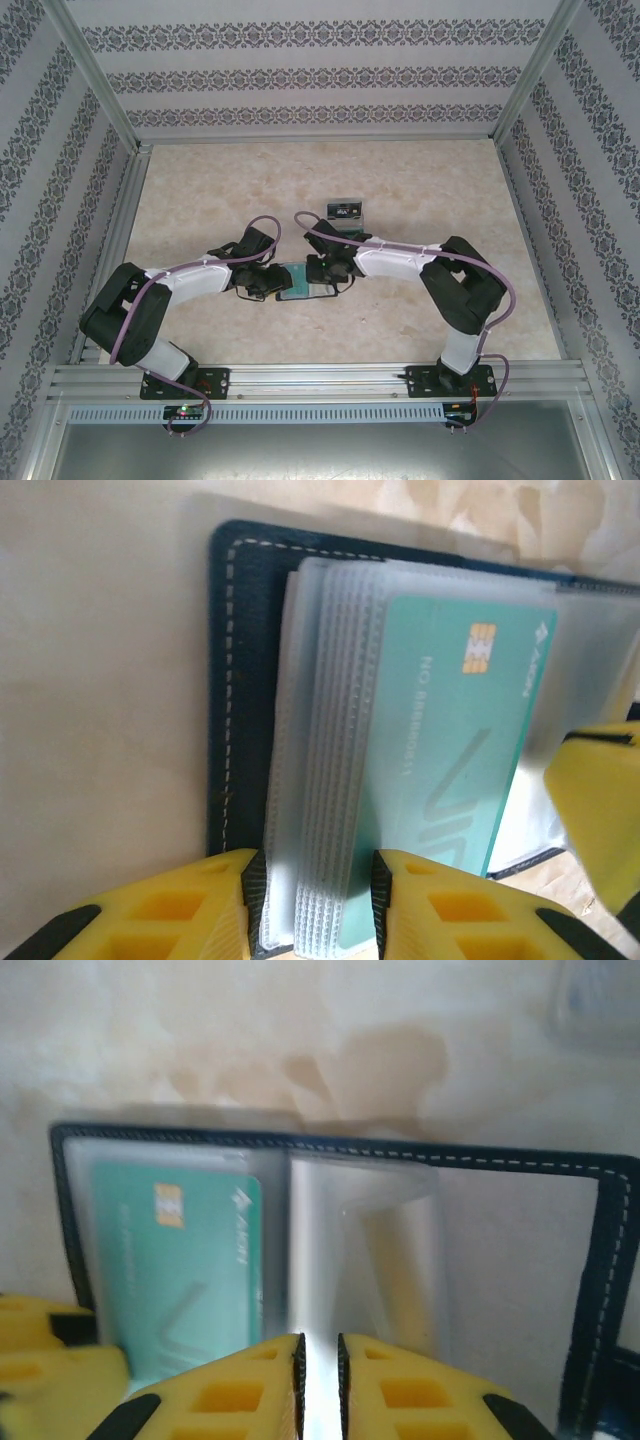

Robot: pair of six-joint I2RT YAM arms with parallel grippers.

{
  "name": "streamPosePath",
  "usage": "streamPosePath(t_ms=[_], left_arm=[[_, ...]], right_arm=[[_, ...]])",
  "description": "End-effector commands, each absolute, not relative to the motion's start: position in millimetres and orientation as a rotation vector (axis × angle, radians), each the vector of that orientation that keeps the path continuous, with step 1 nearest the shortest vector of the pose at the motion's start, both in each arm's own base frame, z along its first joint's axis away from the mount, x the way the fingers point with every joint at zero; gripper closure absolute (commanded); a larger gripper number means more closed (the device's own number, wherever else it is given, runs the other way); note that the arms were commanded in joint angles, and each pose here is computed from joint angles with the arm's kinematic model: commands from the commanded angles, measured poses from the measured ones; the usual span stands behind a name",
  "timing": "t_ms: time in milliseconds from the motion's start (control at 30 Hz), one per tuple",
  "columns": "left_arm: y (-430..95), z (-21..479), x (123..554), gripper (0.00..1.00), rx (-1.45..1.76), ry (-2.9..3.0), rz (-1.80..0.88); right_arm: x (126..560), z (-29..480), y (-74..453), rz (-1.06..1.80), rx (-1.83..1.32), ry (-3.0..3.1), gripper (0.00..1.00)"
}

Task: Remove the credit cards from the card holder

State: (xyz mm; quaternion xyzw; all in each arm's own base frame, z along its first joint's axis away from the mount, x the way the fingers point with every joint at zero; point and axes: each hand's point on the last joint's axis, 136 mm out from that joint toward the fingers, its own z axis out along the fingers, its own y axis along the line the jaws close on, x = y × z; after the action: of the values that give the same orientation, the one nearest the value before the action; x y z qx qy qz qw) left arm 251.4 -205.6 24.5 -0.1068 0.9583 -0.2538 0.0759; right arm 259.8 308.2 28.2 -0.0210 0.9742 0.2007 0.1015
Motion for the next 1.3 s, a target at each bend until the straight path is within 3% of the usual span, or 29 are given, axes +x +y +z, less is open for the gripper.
streamPosePath(t_ms=[0, 267, 667, 1267], left_arm=[[-198.6, 15.5, 251.9, 0.66, -0.315, 2.892, -0.694], [-199.1, 15.2, 251.7, 0.70, -0.314, 2.899, -0.693], [-200.4, 15.4, 251.9, 0.71, -0.316, 2.899, -0.703], [-205.8, 15.1, 251.9, 0.73, -0.298, 2.905, -0.716]], right_arm=[[252.8, 35.7, 309.4, 0.704, -0.089, 2.872, 0.81], [258.4, 46.9, 330.1, 0.912, -0.058, 2.828, 0.84], [256.6, 30.5, 316.7, 0.874, 0.053, 2.871, 0.88], [261.0, 22.0, 327.2, 0.988, 0.089, 2.864, 0.85]])
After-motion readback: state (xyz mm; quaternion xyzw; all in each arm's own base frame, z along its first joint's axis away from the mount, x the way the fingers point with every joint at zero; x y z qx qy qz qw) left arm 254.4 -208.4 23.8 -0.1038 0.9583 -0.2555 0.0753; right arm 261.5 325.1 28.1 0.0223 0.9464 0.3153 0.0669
